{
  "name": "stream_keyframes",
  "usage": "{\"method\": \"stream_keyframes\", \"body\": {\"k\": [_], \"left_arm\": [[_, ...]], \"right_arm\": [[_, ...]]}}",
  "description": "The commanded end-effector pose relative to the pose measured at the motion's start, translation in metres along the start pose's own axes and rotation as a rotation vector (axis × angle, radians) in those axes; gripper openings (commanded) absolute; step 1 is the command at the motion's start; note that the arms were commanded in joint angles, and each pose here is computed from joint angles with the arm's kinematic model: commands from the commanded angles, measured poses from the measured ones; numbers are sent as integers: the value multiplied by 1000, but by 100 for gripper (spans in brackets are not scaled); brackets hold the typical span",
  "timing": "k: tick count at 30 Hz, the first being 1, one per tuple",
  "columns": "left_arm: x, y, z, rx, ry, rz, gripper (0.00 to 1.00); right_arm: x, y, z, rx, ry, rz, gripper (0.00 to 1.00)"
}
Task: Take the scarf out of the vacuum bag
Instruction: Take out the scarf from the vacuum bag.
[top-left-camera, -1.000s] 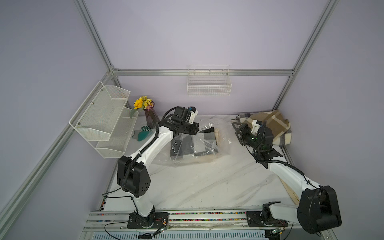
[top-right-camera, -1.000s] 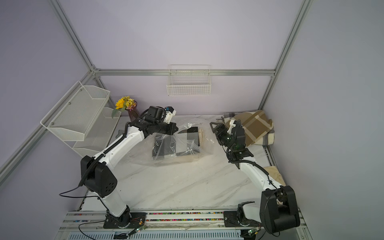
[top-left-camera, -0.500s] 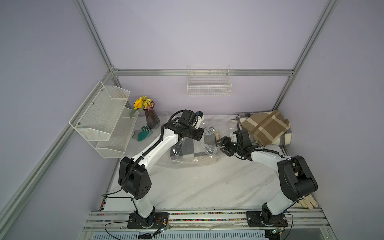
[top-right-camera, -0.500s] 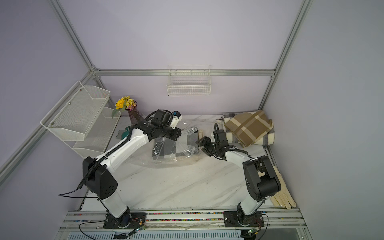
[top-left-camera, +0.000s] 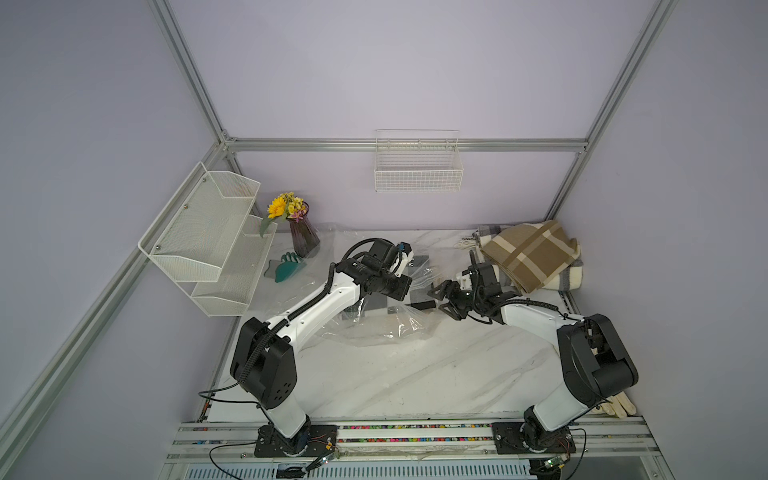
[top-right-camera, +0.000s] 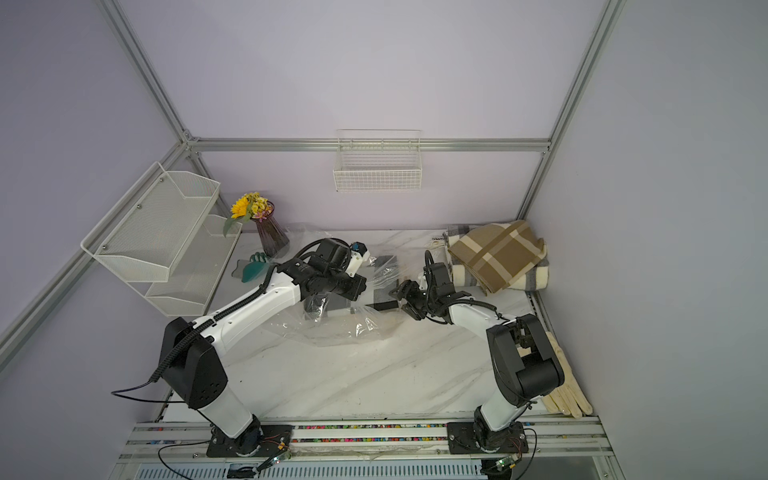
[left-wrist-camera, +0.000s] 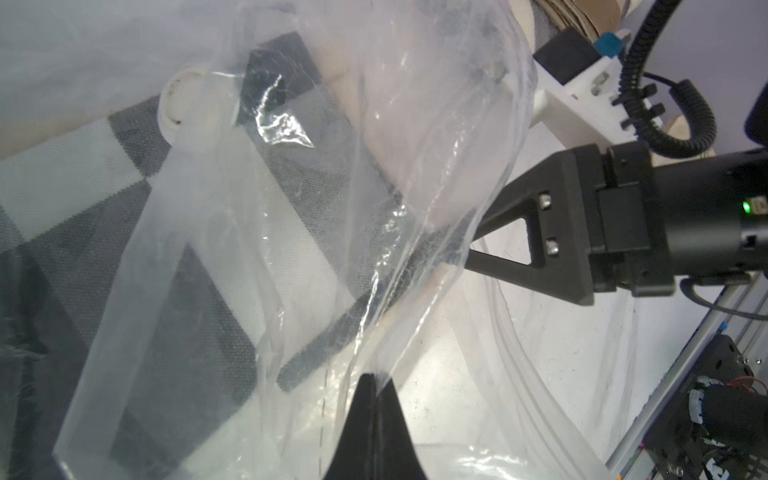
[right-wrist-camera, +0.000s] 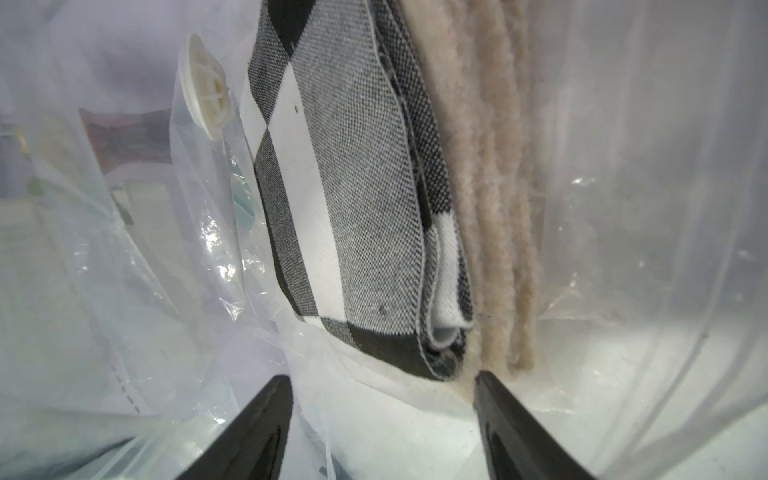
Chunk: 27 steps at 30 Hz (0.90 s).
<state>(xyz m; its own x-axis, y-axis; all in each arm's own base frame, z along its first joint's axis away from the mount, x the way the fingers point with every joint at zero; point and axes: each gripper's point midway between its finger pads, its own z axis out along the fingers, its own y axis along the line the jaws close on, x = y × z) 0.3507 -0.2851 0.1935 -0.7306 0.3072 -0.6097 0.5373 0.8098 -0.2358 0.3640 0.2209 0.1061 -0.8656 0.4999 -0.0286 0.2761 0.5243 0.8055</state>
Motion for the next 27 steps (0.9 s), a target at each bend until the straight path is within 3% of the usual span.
{"method": "stream_keyframes", "body": {"k": [1,10,27], "left_arm": [[-8,-18,-8,58,-77,-33,0],[-4,-22,3,68,-51,-22,0],[-10,-19,-6,37,-75,11,0]], "right_arm": [[8,10,4,-68,26,49,72],[10,20,17,-141,64,115,69],[1,-11,46,-108,25,202,62]]}}
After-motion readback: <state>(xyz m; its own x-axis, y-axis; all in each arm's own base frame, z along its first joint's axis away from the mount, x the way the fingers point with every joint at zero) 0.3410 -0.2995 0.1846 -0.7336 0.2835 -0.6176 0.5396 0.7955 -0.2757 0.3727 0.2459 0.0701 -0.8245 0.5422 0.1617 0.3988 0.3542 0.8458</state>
